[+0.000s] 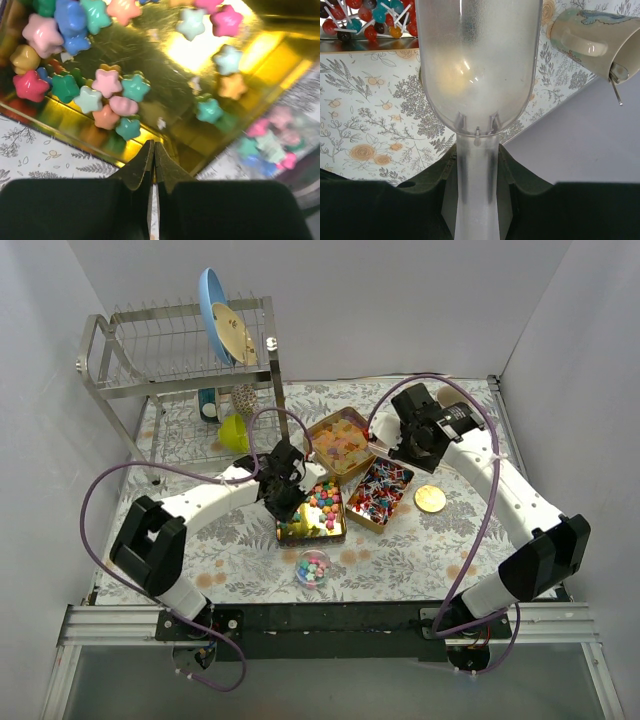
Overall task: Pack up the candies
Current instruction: Move the packing bottle to the center of the board, then move the storage box to the center of the board.
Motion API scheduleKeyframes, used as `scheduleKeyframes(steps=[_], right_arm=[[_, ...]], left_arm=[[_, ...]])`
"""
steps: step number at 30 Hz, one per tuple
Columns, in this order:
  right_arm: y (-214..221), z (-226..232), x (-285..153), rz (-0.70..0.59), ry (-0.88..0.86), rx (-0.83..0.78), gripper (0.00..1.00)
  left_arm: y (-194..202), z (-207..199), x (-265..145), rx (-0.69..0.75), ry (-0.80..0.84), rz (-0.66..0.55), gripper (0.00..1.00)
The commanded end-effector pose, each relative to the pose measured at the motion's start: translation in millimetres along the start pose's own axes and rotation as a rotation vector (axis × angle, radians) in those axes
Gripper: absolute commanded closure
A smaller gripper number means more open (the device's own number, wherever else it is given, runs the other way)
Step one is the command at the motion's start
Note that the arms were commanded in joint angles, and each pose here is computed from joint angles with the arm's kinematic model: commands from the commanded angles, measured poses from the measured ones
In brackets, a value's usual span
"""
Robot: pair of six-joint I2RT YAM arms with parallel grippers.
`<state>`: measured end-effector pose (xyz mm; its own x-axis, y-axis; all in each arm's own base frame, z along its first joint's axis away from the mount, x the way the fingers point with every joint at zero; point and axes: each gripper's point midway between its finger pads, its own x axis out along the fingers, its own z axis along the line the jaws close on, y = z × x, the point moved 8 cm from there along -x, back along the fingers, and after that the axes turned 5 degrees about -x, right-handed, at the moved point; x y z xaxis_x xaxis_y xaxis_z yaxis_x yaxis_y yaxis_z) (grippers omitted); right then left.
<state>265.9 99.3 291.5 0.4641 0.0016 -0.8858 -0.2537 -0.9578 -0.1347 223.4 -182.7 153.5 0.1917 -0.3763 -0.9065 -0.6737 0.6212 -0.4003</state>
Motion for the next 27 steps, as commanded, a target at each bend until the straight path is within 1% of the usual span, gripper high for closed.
scheduleKeyframes(steps=[1,3,5,6,8,11,13,14,17,22,26,27], right_arm=[[-9,-15,-9,-0.049,0.058,0.030,0.99],[-9,-14,-9,-0.049,0.056,0.029,0.99],[-8,-13,-6,-0.041,0.050,0.027,0.99],[-8,-13,-6,-0.041,0.048,0.025,0.99],[-9,-13,-4,-0.038,0.040,0.020,0.99],[-12,-13,-1,-0.040,0.026,0.015,0.99],[-14,-13,4,-0.036,0.010,0.010,0.99],[-15,-14,3,-0.037,0.011,0.012,0.99],[-19,-16,6,-0.043,0.000,0.010,0.99],[-23,-17,9,-0.044,-0.010,0.012,0.99],[-21,-17,9,-0.039,-0.007,0.010,0.99],[-21,-16,9,-0.036,-0.006,0.011,0.99]], left_arm=[[4,36,16,-0.078,-0.193,0.010,1.00],[7,51,10,-0.140,-0.212,0.001,1.00],[19,58,6,-0.156,-0.224,0.012,1.00],[25,64,-1,-0.171,-0.241,-0.001,1.00],[45,67,-3,-0.167,-0.246,0.022,1.00],[74,76,-12,-0.173,-0.302,0.035,1.00],[89,83,-20,-0.204,-0.331,0.030,1.00],[101,84,-19,-0.214,-0.333,0.050,1.00],[121,92,-23,-0.269,-0.366,0.062,1.00],[138,101,-27,-0.358,-0.393,0.069,1.00],[149,111,-32,-0.476,-0.433,0.081,1.00],[154,119,-36,-0.531,-0.442,0.081,1.00]])
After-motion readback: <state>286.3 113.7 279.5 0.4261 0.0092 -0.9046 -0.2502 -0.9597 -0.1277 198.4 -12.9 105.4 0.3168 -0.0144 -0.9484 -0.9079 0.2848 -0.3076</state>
